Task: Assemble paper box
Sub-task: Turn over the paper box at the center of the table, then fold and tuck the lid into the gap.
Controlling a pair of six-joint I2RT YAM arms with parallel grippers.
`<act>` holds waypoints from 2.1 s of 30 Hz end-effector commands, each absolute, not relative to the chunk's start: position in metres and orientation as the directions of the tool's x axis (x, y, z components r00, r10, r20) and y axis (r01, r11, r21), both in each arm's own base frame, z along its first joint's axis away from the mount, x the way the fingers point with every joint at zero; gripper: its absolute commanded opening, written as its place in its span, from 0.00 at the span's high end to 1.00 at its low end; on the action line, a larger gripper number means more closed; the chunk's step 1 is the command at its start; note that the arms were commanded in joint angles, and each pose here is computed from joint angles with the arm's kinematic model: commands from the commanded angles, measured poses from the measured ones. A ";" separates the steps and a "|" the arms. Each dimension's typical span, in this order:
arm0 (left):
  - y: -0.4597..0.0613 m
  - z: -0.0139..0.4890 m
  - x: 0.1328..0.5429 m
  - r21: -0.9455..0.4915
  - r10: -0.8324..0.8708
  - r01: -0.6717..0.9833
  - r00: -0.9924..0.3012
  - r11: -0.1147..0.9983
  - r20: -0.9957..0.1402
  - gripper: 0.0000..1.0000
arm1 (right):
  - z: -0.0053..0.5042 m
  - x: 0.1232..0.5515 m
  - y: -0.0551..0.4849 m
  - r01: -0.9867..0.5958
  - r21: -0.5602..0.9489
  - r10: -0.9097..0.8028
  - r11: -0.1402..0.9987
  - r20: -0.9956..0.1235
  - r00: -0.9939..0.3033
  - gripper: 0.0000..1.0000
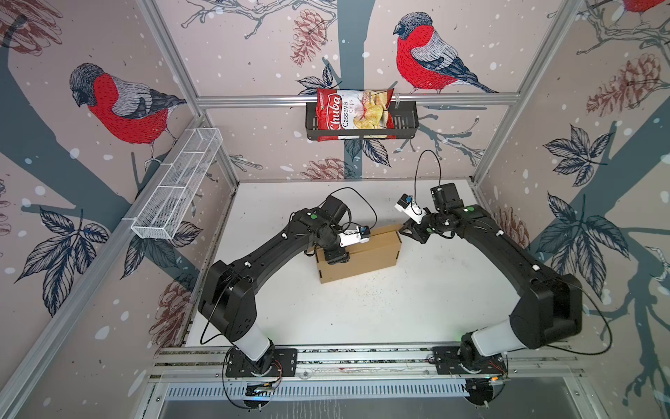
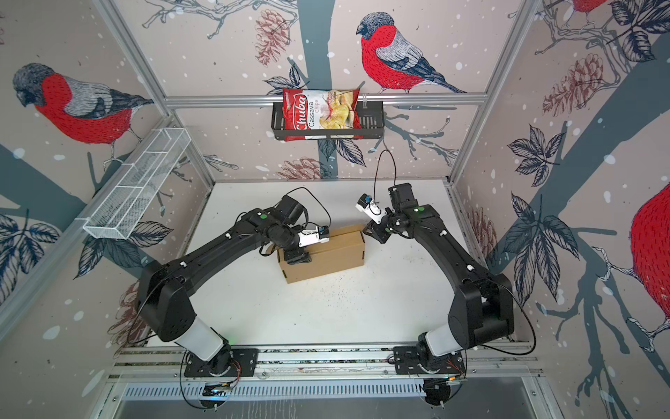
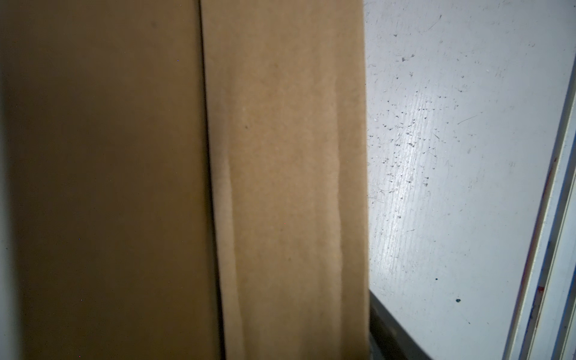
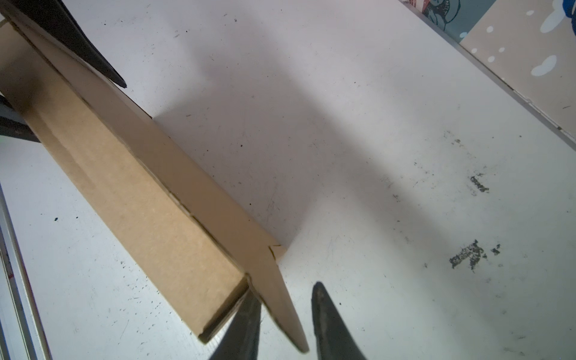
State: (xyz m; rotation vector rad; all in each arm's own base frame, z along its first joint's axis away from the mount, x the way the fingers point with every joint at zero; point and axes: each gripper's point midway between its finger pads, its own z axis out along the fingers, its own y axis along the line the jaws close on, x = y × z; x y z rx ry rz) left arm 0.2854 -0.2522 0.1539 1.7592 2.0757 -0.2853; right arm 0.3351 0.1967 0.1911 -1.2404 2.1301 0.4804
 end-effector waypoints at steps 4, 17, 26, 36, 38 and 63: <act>-0.250 0.153 0.284 0.095 0.898 0.976 -0.139 0.195 -0.418 0.32 | 0.189 0.340 0.194 -0.862 -0.033 -0.681 0.505 -0.629 -0.375 0.84; -0.245 0.227 0.311 0.231 0.784 0.875 -0.230 0.426 -0.577 0.04 | 0.188 0.341 0.194 -0.829 -0.036 -0.671 0.559 -0.607 -0.426 0.94; -0.150 0.226 0.299 0.078 0.562 0.600 -0.684 0.796 -0.466 0.10 | 0.190 0.342 0.196 -0.827 -0.042 -0.670 0.560 -0.611 -0.422 0.94; -0.114 0.221 0.299 -0.001 0.456 0.527 -0.736 0.850 -0.501 0.32 | 0.189 0.336 0.198 -0.836 -0.039 -0.671 0.547 -0.618 -0.410 0.94; -0.119 0.216 0.307 -0.020 0.482 0.559 -0.732 0.829 -0.481 0.37 | 0.189 0.333 0.200 -0.843 -0.038 -0.672 0.537 -0.624 -0.399 0.95; -0.132 0.186 0.314 -0.072 0.567 0.641 -0.721 0.764 -0.399 0.74 | 0.193 0.330 0.204 -0.843 -0.037 -0.664 0.537 -0.635 -0.395 0.94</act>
